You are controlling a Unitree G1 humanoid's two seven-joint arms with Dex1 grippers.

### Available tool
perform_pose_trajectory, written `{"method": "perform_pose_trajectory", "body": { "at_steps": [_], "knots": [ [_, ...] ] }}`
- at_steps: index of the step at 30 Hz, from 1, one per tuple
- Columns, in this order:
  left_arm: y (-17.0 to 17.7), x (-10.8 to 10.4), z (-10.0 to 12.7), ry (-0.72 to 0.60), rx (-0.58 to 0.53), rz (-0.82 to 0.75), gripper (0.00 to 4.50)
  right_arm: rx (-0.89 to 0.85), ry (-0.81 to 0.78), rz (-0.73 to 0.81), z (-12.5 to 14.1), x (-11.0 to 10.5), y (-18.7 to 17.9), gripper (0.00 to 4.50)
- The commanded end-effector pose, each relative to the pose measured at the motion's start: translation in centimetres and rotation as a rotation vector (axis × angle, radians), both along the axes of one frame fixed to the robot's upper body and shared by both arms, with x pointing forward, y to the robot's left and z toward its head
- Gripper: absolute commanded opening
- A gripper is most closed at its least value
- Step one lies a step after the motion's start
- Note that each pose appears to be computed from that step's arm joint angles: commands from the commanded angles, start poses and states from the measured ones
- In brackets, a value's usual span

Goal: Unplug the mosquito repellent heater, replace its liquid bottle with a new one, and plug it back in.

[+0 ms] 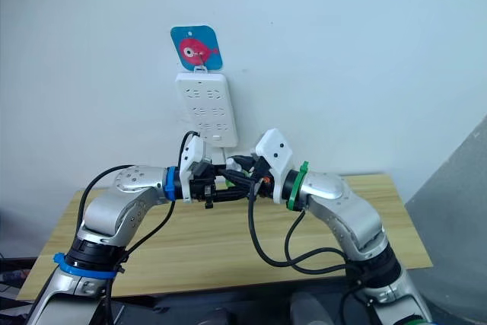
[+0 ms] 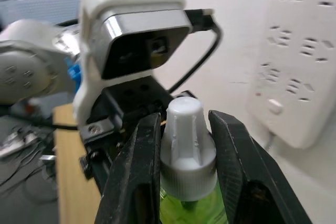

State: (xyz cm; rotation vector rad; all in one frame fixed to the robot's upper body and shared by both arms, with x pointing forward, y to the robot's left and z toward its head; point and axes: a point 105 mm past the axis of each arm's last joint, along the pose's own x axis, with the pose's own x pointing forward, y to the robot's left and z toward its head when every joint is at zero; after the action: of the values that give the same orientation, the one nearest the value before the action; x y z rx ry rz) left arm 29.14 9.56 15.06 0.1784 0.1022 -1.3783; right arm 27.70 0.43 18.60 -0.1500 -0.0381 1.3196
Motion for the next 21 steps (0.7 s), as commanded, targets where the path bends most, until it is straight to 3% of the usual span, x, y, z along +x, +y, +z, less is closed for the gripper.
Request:
{"method": "perform_pose_trajectory", "body": {
  "at_steps": [1,5,10,16,21],
  "knots": [
    [1.3,-0.2,1.1,-0.008,0.003,-0.021,2.3,-0.03,-0.053,0.226,1.7,-1.0,-0.7,1.01],
    [1.2,-1.4,1.4,0.026,0.019,-0.104,2.3,-0.165,-0.042,0.452,1.5,-1.8,-1.3,1.01],
    [1.0,-1.4,1.6,0.027,0.01,-0.094,2.3,-0.208,0.008,0.479,1.4,-1.6,-1.9,1.01],
    [0.9,-1.1,1.5,0.024,-0.009,-0.057,2.3,-0.161,-0.036,0.346,1.8,-0.4,-2.3,2.94],
    [0.5,-0.5,1.5,-0.004,-0.036,-0.016,2.3,-0.089,-0.066,0.19,2.7,0.1,-3.1,2.97]
  ]
}}
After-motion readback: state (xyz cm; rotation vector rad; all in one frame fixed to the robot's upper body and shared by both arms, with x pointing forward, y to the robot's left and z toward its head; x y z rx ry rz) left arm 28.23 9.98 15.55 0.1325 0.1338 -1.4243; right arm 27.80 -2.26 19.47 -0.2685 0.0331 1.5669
